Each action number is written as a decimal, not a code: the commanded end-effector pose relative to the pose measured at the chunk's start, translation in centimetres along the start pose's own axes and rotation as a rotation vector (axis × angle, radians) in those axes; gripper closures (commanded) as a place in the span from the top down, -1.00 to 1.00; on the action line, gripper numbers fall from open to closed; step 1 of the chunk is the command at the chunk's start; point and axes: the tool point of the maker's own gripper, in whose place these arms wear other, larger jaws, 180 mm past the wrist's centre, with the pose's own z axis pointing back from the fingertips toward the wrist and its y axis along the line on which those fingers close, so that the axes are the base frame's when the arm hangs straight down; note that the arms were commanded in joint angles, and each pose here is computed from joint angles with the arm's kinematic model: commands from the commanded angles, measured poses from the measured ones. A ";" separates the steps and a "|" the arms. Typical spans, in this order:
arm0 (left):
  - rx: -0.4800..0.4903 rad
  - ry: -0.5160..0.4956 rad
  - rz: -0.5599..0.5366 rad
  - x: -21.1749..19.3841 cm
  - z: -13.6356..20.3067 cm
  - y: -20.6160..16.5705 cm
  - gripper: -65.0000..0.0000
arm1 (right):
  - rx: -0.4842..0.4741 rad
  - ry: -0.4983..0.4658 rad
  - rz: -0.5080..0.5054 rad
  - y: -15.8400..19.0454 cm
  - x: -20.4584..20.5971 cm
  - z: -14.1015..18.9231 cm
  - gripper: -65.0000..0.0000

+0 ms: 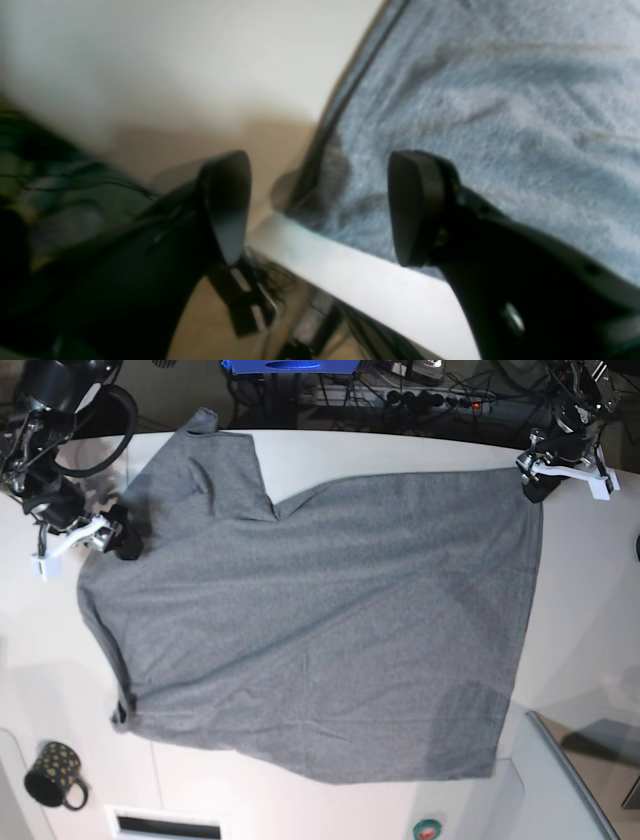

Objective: Layout the t-shirt on the table in an organized manner, then fold the t-shirt properly
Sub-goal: 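Lift the grey shirt by its corners with both grippers, then swing the held shirt up and lay it back across the table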

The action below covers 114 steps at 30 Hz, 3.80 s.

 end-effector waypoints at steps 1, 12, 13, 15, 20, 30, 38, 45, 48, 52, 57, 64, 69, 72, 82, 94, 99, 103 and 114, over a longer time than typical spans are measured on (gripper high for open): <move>0.008 -0.013 -0.003 0.5 0.0 0.6 0.29 | -0.032 0.088 0.017 -0.7 -1.9 0.1 0.46; -0.054 0.076 -0.022 -2.6 -1.4 -2.1 0.25 | -0.032 0.088 0.017 -0.7 -1.9 0.1 0.46; -0.056 0.076 -0.019 -2.6 -1.4 -2.1 0.15 | -0.032 0.088 0.017 -0.7 -1.9 0.1 0.46; -0.056 0.073 -0.022 -2.4 -1.4 -2.1 -0.13 | -0.031 0.084 0.018 -0.6 -1.7 0.1 0.46; -0.053 0.063 -0.021 -2.0 -1.3 -2.0 -0.56 | -0.029 0.022 0.018 -0.5 -0.5 0.0 0.45; -0.069 0.023 -0.066 -0.2 -0.9 -2.7 -1.00 | -0.040 0.007 0.031 -0.7 -0.2 0.6 -0.94; -0.126 -0.094 -0.288 5.8 4.3 -5.7 -1.00 | -0.166 0.064 0.240 -0.1 -0.3 6.9 -1.00; -0.212 -0.186 -0.419 10.8 5.3 -10.6 -1.00 | -0.230 -0.027 0.409 2.2 5.8 9.5 -1.00; -0.235 -0.185 -0.439 13.0 4.2 -12.6 -1.00 | -0.221 -0.080 0.468 3.1 10.0 9.1 -1.00; -0.245 -0.223 -0.517 17.9 2.6 -16.8 -1.00 | -0.173 -0.107 0.530 4.7 16.2 6.9 -1.00; -0.162 -0.264 -0.715 22.9 -0.1 -22.9 -1.00 | -0.103 -0.123 0.531 6.7 22.8 3.6 -1.00; -0.164 -0.257 -0.807 27.2 -3.0 -29.2 -1.00 | -0.032 -0.180 0.596 10.6 29.8 1.7 -1.00; -0.187 -0.332 -0.800 32.7 -1.5 -33.2 -1.00 | -0.033 -0.268 0.671 13.4 35.2 3.6 -1.00; -0.202 -0.389 -0.831 35.3 0.2 -35.9 -1.00 | -0.043 -0.324 0.717 15.2 38.2 5.5 -1.00; -0.278 -0.666 -0.667 47.8 8.4 -44.3 -1.00 | -0.090 -0.574 0.949 23.9 48.2 15.0 -1.00; -0.290 -0.745 -0.558 52.4 13.2 -43.1 -1.00 | -0.299 -0.863 1.125 28.1 52.1 31.8 -1.00; -0.227 -0.814 -0.549 52.3 19.7 -39.1 -1.00 | -0.435 -0.614 1.035 18.4 44.9 26.5 -1.00; -0.120 -0.731 -0.767 42.3 15.0 -35.0 -1.00 | -0.342 -0.352 0.868 10.1 33.5 16.1 -1.00; -0.050 -0.262 -0.870 20.1 4.1 -21.3 -1.00 | -0.130 0.019 0.599 5.1 8.8 5.9 -1.00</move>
